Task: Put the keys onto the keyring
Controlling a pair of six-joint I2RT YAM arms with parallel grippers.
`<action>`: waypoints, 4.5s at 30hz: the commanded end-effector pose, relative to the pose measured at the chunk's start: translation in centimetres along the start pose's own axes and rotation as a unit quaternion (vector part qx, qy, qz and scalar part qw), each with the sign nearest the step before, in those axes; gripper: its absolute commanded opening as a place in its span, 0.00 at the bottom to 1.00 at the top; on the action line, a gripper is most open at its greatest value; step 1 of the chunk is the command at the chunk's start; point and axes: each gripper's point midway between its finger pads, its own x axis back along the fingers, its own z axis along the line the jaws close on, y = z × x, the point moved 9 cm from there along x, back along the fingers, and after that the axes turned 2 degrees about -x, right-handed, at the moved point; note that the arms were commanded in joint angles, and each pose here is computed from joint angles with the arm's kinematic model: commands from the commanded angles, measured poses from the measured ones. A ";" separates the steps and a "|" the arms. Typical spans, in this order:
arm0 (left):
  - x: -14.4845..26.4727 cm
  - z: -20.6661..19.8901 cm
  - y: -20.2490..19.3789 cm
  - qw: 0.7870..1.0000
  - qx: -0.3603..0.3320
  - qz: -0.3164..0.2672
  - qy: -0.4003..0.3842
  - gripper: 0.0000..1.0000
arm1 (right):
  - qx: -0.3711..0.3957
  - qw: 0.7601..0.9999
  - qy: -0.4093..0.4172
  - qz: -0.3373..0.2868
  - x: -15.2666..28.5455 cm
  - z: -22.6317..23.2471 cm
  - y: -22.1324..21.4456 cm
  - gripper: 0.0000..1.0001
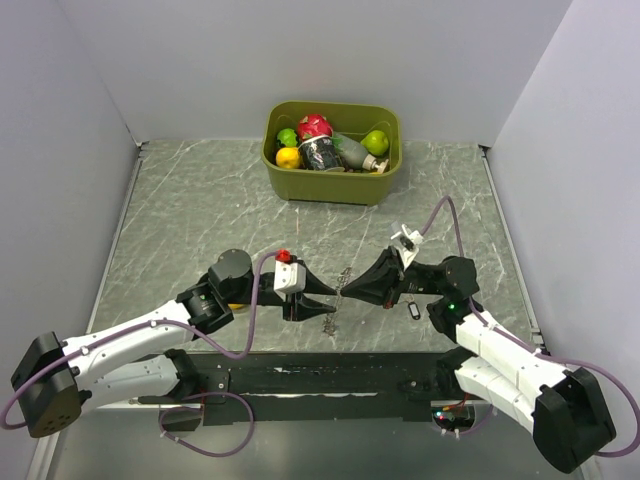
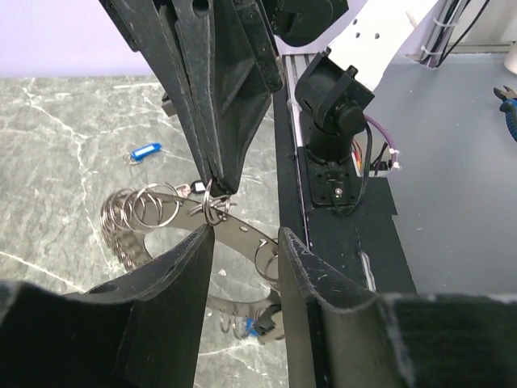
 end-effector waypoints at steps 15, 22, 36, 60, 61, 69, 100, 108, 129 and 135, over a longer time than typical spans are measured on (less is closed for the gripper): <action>-1.0 1.1 3.1 0.998 -0.030 -0.050 0.012 0.11 | 0.038 0.999 0.013 -0.009 0.0 0.7 0.8 0.00; -1.0 1.0 3.1 0.998 -0.035 -0.051 0.007 0.01 | 0.040 0.999 0.010 -0.013 0.1 0.9 0.8 0.00; 0.3 -0.1 2.5 0.996 -0.070 -0.044 -0.015 0.01 | 0.087 0.996 0.008 -0.032 0.1 2.0 3.3 0.66; 2.1 -3.9 3.5 0.958 -0.178 -0.076 -0.211 0.01 | 0.085 0.978 0.183 0.059 -1.3 2.4 3.6 0.64; 2.0 -3.9 3.4 0.957 -0.178 -0.075 -0.215 0.01 | 0.087 0.977 0.188 0.058 -1.5 2.4 3.6 0.63; 2.0 -3.4 3.1 0.964 -0.180 -0.064 -0.183 0.01 | 0.018 0.995 0.094 0.027 -2.0 0.8 3.0 0.55; 2.3 -4.7 4.2 0.932 -0.233 -0.091 -0.261 0.01 | 0.088 0.961 0.194 0.175 -6.1 3.5 1.4 0.63; 2.4 -4.6 4.2 0.936 -0.232 -0.087 -0.249 0.01 | 0.075 0.959 0.190 0.197 -6.1 3.4 0.9 0.56; -0.1 0.4 3.8 0.999 -0.042 0.003 0.004 0.01 | 0.124 0.985 -0.024 0.114 -2.7 4.6 1.6 0.00; -0.5 0.6 4.0 0.999 -0.042 0.000 -0.003 0.01 | 0.111 0.981 -0.048 0.154 -2.9 2.8 -0.3 0.00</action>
